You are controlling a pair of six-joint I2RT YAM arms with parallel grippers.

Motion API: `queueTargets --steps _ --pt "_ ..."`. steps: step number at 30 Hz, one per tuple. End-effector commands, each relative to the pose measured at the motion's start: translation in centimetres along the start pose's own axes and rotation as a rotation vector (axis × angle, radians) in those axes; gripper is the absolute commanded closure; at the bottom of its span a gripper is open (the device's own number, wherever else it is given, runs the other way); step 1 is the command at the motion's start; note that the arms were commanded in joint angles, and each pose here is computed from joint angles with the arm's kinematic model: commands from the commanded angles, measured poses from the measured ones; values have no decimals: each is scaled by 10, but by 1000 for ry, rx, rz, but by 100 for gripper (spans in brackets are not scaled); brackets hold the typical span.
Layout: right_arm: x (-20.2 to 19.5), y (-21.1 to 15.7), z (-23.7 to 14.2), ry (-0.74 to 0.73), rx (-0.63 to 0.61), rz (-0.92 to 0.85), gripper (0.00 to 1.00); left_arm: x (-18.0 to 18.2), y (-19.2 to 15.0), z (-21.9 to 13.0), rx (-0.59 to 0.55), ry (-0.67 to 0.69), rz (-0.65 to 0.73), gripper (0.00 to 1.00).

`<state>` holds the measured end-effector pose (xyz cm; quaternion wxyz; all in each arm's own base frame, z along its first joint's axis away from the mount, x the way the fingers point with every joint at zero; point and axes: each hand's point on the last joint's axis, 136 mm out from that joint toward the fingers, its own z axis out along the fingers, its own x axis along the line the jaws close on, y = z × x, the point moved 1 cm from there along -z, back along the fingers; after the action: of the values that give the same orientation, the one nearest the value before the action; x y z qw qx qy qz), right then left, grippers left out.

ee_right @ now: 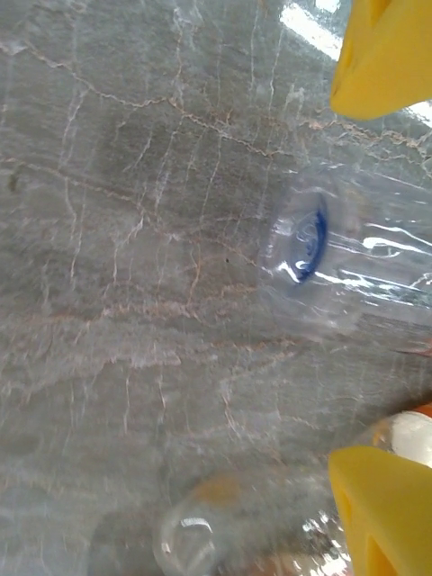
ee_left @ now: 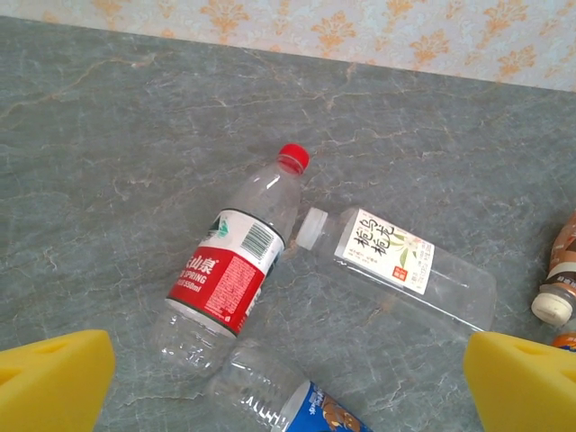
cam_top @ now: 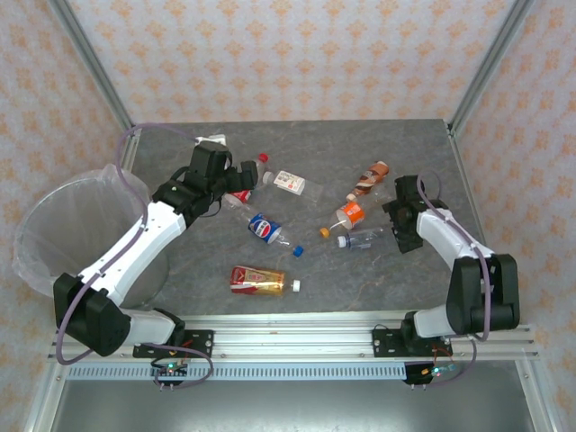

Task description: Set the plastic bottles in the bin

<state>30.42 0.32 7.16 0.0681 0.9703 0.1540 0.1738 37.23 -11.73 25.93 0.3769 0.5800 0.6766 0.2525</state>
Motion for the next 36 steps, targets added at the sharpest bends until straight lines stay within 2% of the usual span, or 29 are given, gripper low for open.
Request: queueTargets --steps 1,6,12,17,22,27,36 --pt "11 -5 6 10 56 72 8 4 15 -13 -87 7 -21 0" --pt "14 -23 32 1 155 127 16 7 13 -9 -90 26 -23 0" --pt "-10 -14 47 -99 94 157 24 -3 14 -11 -87 -31 16 0" --pt "-27 -13 57 -100 86 228 32 -1 15 -13 -96 -22 13 0" --pt "-26 -7 49 -92 61 187 35 -4 16 -13 -97 -43 -2 0" --pt "-26 6 33 -73 -9 148 44 -21 15 -17 -106 -156 -5 0" --pt "-28 22 1 -17 -109 116 52 -27 10 -13 -79 -193 -34 0"
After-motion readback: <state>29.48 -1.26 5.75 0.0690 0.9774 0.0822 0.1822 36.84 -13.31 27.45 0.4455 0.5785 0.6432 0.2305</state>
